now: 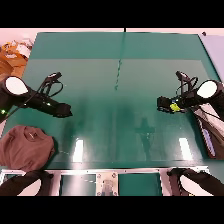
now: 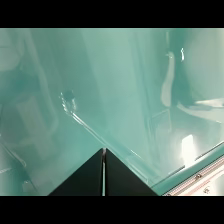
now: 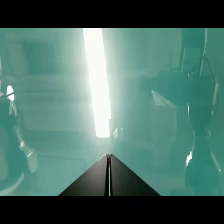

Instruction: Fold the shirts.

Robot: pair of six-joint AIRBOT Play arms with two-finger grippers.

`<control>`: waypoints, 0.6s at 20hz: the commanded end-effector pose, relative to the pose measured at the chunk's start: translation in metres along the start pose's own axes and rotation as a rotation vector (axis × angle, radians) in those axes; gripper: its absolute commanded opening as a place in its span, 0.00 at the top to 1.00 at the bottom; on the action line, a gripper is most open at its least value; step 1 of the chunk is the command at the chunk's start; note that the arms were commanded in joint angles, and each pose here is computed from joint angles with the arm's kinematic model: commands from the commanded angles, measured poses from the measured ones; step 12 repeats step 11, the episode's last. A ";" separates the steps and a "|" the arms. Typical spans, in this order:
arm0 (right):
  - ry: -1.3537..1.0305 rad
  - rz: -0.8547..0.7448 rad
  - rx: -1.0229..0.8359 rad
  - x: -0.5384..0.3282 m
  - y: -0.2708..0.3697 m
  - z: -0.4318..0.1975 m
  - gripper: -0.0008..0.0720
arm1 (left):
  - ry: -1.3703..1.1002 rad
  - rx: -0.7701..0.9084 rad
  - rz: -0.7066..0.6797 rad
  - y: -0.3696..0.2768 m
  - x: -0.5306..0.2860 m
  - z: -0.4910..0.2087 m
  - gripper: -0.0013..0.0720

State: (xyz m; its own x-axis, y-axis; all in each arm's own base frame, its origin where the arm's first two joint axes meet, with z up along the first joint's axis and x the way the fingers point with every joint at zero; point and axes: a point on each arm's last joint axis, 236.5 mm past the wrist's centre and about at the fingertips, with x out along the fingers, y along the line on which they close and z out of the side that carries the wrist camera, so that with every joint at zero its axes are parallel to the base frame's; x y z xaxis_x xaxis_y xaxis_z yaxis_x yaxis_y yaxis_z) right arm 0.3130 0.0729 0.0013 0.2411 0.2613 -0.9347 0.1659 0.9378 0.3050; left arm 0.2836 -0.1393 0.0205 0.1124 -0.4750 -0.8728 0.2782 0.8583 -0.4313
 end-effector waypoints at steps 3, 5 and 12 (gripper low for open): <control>0.006 0.004 -0.006 0.002 0.003 -0.003 0.97 | -0.002 0.001 -0.003 -0.001 0.002 -0.003 0.95; 0.006 0.004 -0.006 0.002 0.003 -0.003 0.97 | -0.010 0.001 -0.001 -0.001 0.002 -0.001 0.95; 0.006 0.004 -0.006 0.002 0.003 -0.003 0.97 | -0.010 0.001 -0.001 -0.001 0.002 -0.001 0.95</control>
